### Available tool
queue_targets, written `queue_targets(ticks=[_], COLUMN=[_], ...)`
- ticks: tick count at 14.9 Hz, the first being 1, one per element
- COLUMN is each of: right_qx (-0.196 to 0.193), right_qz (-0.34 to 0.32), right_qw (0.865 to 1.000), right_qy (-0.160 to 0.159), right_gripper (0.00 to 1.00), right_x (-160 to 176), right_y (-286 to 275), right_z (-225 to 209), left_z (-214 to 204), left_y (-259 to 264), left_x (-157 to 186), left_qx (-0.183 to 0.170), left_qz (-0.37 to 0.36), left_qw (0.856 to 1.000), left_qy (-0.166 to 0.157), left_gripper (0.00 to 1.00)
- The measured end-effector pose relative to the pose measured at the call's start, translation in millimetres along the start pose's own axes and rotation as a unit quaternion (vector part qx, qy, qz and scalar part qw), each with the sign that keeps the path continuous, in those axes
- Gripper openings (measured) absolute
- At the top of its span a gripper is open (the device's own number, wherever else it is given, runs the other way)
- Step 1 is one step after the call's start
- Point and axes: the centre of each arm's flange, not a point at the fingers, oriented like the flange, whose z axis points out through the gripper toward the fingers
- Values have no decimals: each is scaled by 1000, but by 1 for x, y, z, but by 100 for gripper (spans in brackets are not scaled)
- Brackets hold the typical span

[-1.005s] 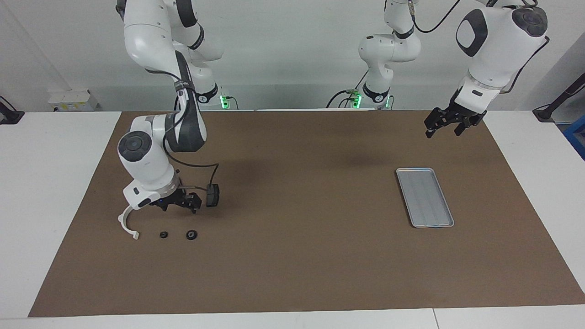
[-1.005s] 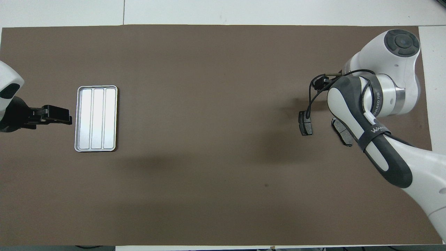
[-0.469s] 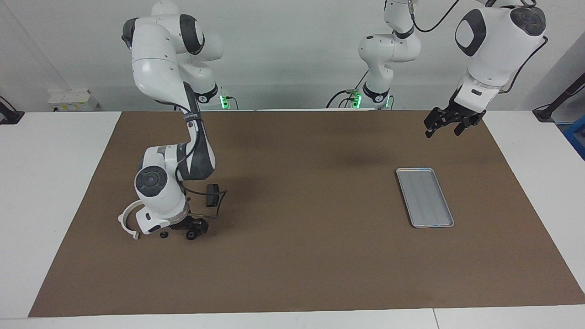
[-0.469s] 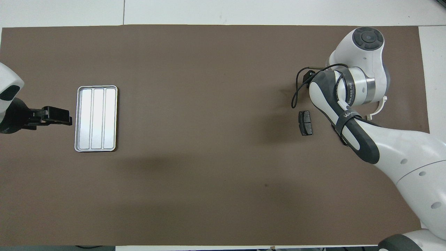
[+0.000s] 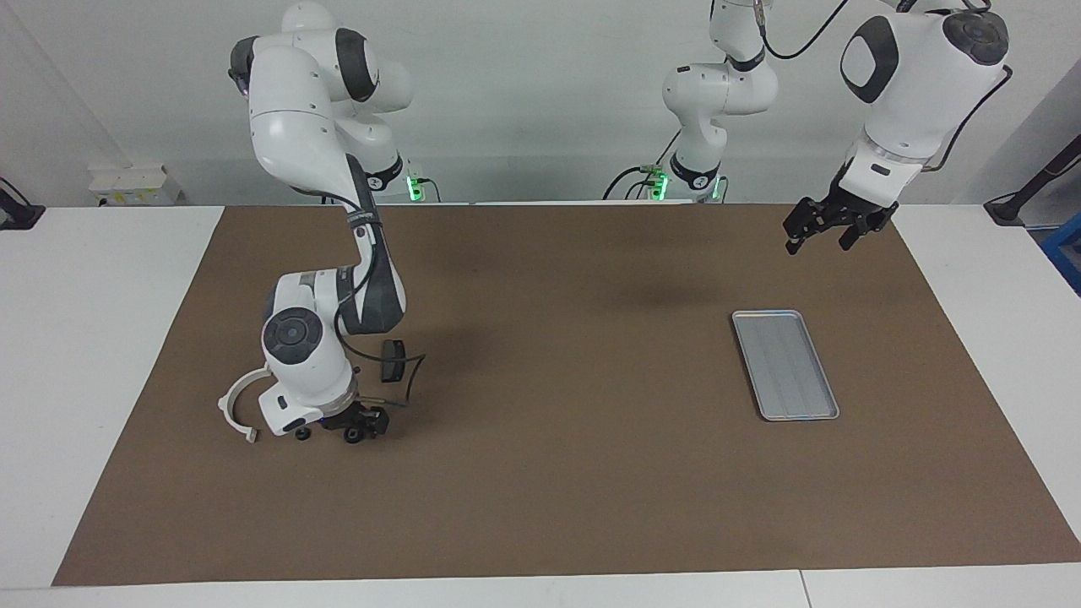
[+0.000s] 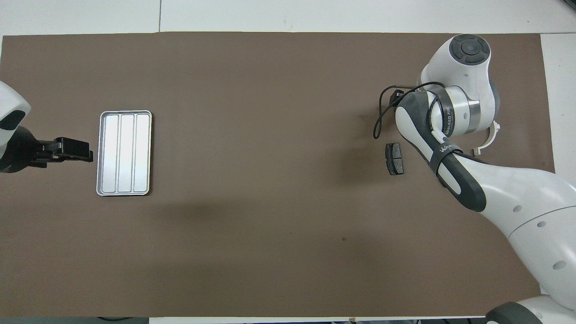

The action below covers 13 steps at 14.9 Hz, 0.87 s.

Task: Pick bearing gear from pile to tray
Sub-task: 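Reach the right gripper to the pile and grasp a small black bearing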

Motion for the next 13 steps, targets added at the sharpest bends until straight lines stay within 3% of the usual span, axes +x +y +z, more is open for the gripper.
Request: queue_targets(ticks=[9,10,13], right_qx=[4,4,8], right_qz=[5,6,5], right_qw=[1000,1000,1000], right_qy=[10,10,15], right_gripper=[90,85,51], right_x=[4,4,4], right_y=[4,5,2], right_z=[3,4,0], left_z=[7,7,8], left_y=[0,-1,-1], left_x=[-2,-3,-2], left_qx=[0,0,0], left_qz=[0,0,0], left_qw=[1000,1000,1000], left_qy=[-3,-3,0], left_gripper=[100,100,100])
